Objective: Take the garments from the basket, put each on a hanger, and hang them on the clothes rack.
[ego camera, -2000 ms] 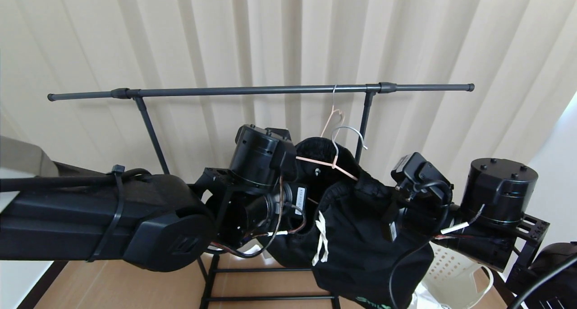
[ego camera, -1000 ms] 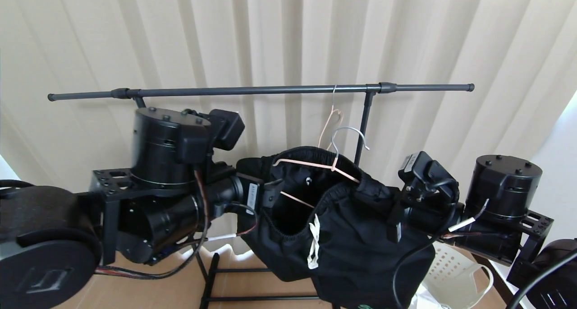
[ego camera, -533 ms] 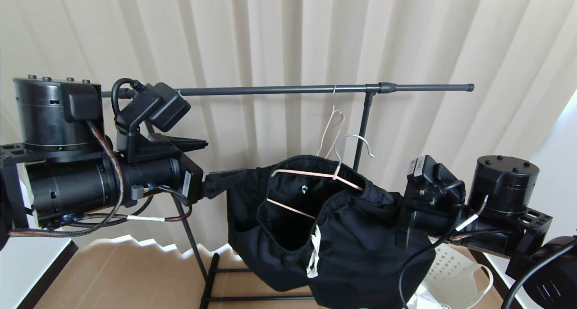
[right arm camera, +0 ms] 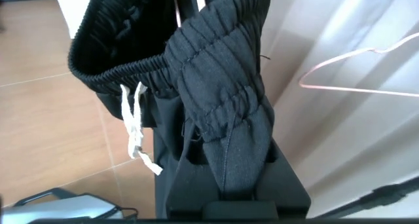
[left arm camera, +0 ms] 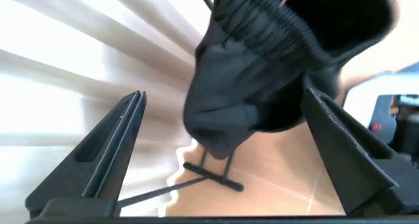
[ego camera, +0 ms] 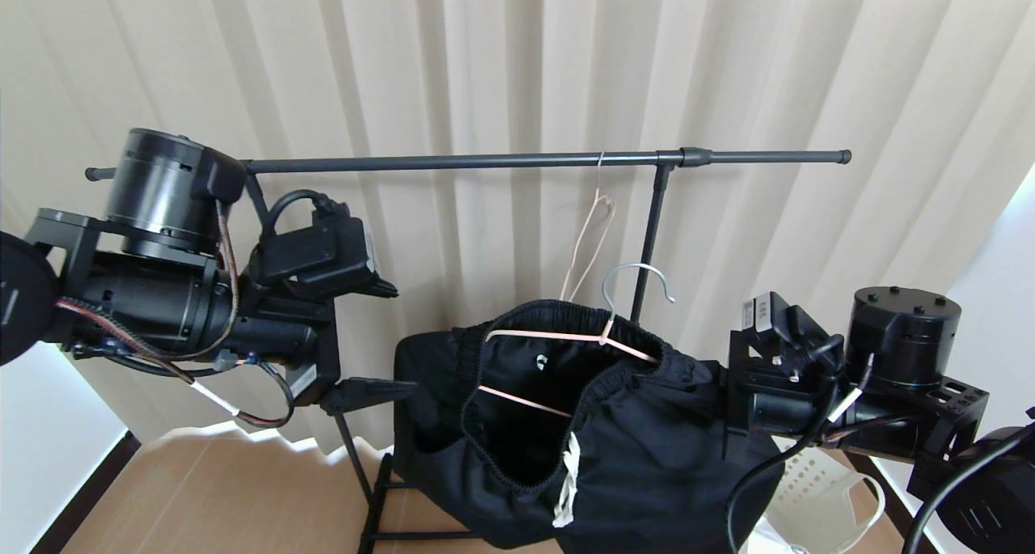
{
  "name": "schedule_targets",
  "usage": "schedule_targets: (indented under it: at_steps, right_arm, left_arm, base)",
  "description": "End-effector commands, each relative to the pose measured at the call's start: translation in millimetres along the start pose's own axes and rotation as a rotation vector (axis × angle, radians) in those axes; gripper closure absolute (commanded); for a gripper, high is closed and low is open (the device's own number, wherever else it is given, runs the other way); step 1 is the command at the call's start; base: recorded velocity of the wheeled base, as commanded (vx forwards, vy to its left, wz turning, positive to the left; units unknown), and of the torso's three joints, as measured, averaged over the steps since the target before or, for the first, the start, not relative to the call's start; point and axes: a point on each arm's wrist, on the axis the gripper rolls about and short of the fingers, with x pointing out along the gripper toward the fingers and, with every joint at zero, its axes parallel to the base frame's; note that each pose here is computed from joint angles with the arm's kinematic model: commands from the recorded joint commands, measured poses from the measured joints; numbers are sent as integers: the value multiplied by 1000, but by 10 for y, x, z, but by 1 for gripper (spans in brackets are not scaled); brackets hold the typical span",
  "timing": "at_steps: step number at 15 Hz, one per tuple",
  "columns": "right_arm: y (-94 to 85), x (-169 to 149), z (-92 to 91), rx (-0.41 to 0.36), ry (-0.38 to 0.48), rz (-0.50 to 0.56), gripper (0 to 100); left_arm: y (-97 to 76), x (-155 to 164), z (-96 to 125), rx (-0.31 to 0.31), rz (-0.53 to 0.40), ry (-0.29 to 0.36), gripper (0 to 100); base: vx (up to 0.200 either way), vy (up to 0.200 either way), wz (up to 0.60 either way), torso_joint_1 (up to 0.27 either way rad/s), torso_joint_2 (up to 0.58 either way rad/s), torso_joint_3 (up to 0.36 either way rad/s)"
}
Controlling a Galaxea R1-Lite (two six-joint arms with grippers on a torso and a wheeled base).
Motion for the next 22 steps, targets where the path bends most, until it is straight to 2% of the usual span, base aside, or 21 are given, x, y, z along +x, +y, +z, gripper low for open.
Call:
schedule_targets:
  at_steps: [1, 11, 17, 22]
  right_arm:
    - [15, -2, -22, 7, 1, 25, 100]
    - [100, -57, -44, 14, -20, 133, 100]
    - [117, -78, -13, 6, -28, 134, 100]
    - [119, -59, -4, 4, -31, 140, 100]
  left_arm:
    - [-19, 274, -86, -13, -71, 36, 0]
    - [-104, 543, 16, 24, -121, 9, 0]
    - [-139, 685, 125, -40, -121, -35, 0]
    - [-195, 770, 188, -69, -130, -63, 0]
  base:
    - [0, 0, 0, 0, 0, 0]
    - [0, 0, 0, 0, 0, 0]
    - [0, 0, 0, 0, 0, 0]
    - [0, 0, 0, 0, 0, 0]
